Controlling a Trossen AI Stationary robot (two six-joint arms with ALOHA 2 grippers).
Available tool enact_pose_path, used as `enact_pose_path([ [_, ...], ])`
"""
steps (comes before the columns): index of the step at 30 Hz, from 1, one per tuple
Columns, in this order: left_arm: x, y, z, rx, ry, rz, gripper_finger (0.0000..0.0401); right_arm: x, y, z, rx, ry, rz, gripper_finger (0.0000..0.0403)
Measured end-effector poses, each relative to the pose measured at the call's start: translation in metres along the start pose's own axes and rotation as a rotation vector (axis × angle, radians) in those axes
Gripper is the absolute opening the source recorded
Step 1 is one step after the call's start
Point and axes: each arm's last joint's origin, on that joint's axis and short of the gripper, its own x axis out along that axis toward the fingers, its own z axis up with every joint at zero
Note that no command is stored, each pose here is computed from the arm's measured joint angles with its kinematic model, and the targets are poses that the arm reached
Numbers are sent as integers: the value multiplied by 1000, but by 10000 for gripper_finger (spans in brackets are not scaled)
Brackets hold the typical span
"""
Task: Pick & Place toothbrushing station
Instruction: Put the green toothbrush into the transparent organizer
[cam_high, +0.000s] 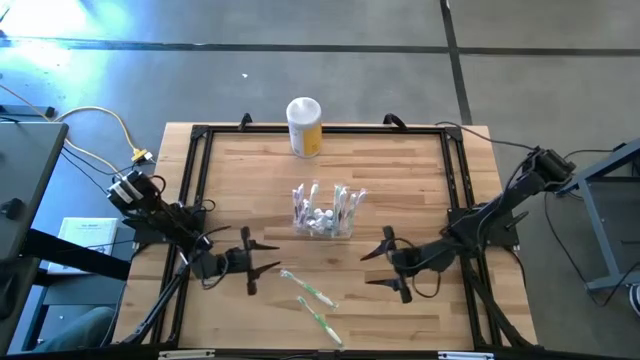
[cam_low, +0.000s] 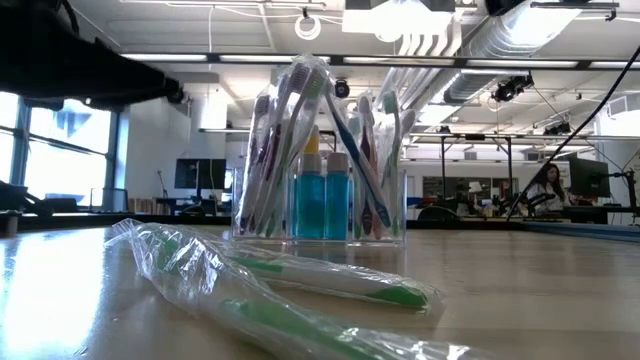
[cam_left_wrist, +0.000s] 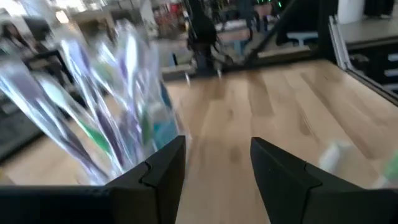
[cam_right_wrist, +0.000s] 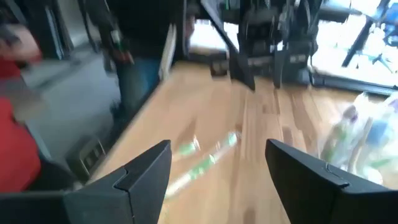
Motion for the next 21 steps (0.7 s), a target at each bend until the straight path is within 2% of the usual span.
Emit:
enact_pose_path([
  [2, -1, -1, -4, -24, 33, -33, 175, 8, -1, -1, -19, 55, -15, 254],
  [7, -2, -5, -9, -112, 95, -214, 175, 18, -6, -4, -69, 92, -45, 254],
  [14, -3, -9, -10, -138, 120, -327, 175, 21, -12, -4, -70, 99, -66, 254],
  [18, -4, -11, -14, -280, 200, -403, 175, 21, -12, -4, -70, 99, -57, 254],
  [21, -5, -10, -20, -254, 251, -399, 175, 21, -11, -4, -70, 101, -29, 254],
])
